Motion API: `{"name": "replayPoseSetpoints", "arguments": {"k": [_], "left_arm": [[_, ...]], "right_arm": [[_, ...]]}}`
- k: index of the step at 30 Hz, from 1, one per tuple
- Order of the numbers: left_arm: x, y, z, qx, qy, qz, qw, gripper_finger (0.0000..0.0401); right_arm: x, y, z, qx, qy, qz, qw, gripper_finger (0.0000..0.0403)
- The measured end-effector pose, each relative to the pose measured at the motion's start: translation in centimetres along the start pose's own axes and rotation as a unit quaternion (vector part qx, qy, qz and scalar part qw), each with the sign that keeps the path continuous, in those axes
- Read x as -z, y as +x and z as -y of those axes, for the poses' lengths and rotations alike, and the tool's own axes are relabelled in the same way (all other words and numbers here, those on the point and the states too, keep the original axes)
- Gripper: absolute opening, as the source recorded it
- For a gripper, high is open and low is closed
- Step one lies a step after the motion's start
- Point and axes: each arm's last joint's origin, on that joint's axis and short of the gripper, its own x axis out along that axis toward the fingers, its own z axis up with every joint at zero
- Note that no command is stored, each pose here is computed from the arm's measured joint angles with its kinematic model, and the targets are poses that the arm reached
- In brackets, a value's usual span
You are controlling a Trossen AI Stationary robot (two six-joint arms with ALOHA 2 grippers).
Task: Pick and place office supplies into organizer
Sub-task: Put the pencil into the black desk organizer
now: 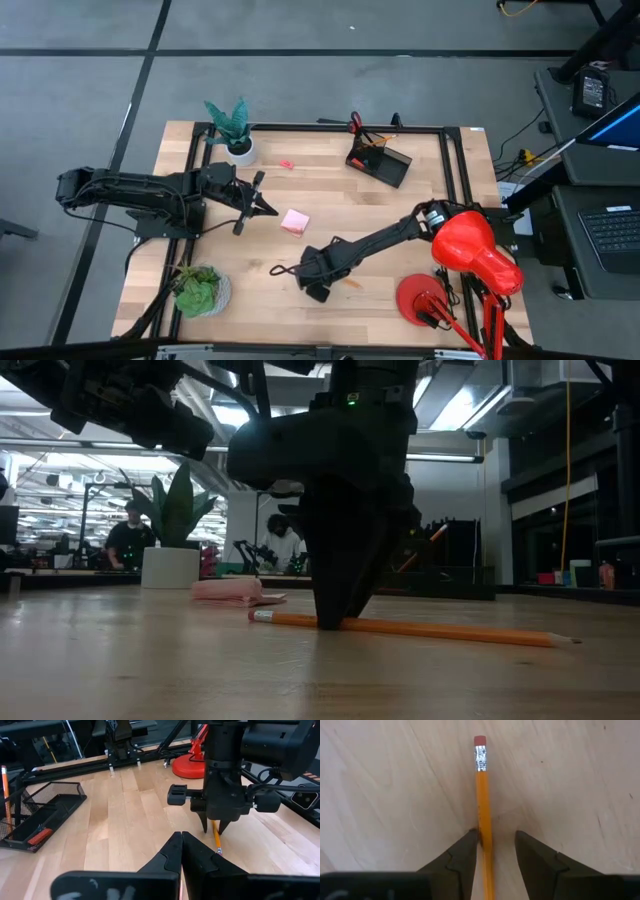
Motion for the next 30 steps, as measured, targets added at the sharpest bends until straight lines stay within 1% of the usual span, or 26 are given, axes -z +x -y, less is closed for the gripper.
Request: {"name": "replayPoseSetpoints", "arguments": {"k": [14, 19, 30], "left_arm": [[0.0, 0.0, 0.0, 0.0, 0.0, 0.0, 1.0, 0.0003], [-0.01, 0.0, 0.0, 0.0, 0.0, 0.0, 1.0, 0.0002], [0.0, 0.0, 0.0, 0.0, 0.0, 0.0, 1.0, 0.0003]], "right_arm": [[-0.32, 0.0, 0.19, -0.013, 0.003, -0.007, 1.0, 0.0138], [-0.33, 0.0, 0.16, -0.014, -0.009, -0.006, 1.0, 0.0138], [-0.34, -0.02, 0.14, -0.016, -0.008, -0.006, 1.0, 0.0137]]}}
